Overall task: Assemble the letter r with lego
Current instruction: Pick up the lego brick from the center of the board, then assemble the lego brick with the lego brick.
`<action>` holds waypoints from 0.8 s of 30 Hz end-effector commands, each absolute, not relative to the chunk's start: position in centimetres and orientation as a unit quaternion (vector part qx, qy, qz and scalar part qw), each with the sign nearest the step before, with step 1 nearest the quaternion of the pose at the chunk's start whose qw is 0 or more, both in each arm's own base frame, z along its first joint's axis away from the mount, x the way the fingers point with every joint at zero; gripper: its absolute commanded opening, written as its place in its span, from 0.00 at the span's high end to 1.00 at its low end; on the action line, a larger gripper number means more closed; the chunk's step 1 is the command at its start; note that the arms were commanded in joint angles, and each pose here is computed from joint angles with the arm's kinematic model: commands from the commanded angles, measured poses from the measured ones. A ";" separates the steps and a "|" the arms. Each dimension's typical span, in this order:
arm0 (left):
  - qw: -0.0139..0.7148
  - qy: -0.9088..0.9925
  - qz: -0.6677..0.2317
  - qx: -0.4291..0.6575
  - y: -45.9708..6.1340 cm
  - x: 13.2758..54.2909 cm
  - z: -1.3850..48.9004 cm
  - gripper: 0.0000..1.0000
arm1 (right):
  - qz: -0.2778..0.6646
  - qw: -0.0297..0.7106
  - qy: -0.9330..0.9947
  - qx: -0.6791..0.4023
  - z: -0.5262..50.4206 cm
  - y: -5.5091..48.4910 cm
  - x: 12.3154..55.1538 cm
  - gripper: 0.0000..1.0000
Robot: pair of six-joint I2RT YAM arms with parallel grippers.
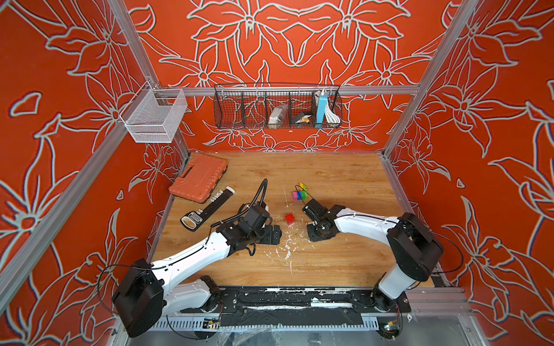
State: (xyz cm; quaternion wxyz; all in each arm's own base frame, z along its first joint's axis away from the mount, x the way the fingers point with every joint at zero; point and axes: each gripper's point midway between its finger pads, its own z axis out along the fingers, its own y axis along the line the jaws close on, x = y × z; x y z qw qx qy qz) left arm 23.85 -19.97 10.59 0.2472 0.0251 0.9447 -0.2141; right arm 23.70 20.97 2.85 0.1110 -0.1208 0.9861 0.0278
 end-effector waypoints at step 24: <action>0.172 0.854 -0.466 -0.154 -19.9 29.8 9.1 0.08 | 0.079 0.060 0.961 -0.257 12.2 30.6 29.0 1.00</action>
